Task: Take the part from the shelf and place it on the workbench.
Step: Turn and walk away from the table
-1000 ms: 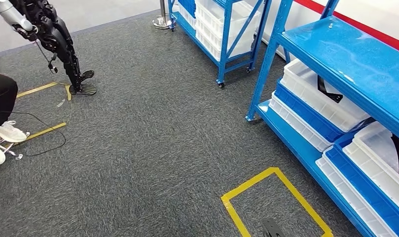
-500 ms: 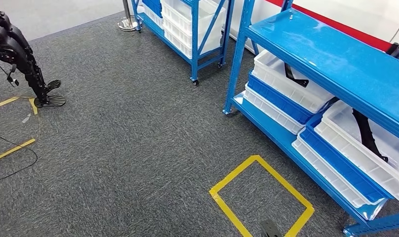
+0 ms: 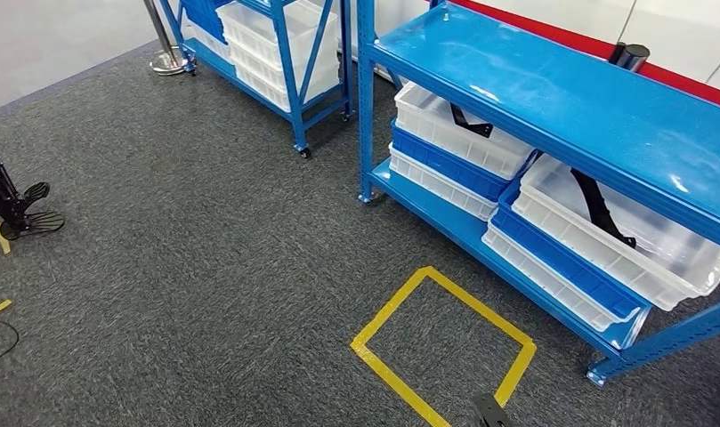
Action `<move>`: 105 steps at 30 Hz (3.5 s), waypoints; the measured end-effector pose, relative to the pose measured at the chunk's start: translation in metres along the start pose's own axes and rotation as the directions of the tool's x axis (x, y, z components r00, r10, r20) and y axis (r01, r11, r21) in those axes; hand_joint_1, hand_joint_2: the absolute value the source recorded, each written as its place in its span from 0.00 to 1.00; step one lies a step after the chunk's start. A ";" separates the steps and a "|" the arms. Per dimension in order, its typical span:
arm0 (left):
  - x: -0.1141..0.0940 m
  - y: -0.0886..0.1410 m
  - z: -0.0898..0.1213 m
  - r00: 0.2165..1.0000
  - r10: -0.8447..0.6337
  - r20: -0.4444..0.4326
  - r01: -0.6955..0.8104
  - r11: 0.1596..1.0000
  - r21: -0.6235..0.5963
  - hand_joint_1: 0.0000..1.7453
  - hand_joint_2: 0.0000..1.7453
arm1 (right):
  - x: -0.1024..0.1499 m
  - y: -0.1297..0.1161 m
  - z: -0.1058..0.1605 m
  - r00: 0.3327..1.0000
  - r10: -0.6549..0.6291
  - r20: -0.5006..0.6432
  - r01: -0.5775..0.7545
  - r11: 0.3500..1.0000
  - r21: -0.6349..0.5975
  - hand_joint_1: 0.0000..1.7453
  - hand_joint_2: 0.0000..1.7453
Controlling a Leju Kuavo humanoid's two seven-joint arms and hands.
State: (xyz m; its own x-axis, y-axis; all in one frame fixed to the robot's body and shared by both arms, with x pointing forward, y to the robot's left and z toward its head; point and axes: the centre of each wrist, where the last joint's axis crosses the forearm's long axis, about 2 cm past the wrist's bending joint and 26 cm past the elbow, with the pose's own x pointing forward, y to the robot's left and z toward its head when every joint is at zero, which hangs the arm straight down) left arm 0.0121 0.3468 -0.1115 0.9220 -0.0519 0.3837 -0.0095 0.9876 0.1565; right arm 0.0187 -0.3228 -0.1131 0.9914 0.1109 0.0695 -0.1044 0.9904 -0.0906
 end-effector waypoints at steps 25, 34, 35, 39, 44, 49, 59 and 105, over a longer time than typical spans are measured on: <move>0.004 -0.002 -0.001 1.000 -0.005 0.008 0.005 1.000 -0.005 0.00 0.00 | -0.002 0.000 0.000 1.000 0.001 -0.010 -0.001 1.000 -0.002 0.00 0.00; 0.000 -0.003 0.000 1.000 -0.004 0.000 0.004 1.000 -0.007 0.00 0.00 | -0.001 0.000 0.000 1.000 0.007 -0.006 -0.007 1.000 -0.004 0.00 0.00; 0.001 -0.003 0.000 1.000 -0.004 0.002 0.004 1.000 -0.006 0.00 0.00 | -0.001 0.000 0.000 1.000 0.011 -0.003 -0.011 1.000 -0.006 0.00 0.00; 0.002 -0.004 -0.001 1.000 -0.006 0.009 0.006 1.000 -0.003 0.00 0.00 | -0.003 -0.002 0.000 1.000 0.029 0.000 -0.029 0.999 -0.021 0.00 0.00; 0.003 -0.004 -0.001 1.000 -0.015 0.016 0.015 1.000 -0.005 0.00 0.00 | -0.003 -0.002 0.000 0.999 0.041 0.001 -0.041 0.999 -0.020 0.00 0.00; 0.003 -0.004 -0.001 1.000 -0.024 0.017 0.024 1.000 -0.001 0.00 0.00 | -0.003 -0.001 0.000 0.999 0.045 -0.001 -0.045 0.999 -0.017 0.00 0.00; 0.004 -0.004 -0.001 0.999 -0.026 0.021 0.026 1.000 0.006 0.00 0.00 | -0.002 -0.001 0.000 0.999 0.050 -0.001 -0.050 0.999 -0.014 0.00 0.00; 0.001 -0.007 0.000 1.000 -0.029 0.013 0.028 0.999 0.028 0.00 0.00 | -0.001 0.001 0.000 0.997 0.071 -0.001 -0.071 0.997 -0.012 0.00 0.00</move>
State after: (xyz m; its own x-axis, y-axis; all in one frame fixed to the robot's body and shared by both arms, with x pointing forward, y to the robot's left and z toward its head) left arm 0.0125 0.3397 -0.1121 0.9169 -0.0820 0.3905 0.0057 0.9812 0.1928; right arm 0.0177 -0.3218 -0.1132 0.9816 0.1808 0.0619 -0.1735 0.9789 -0.1076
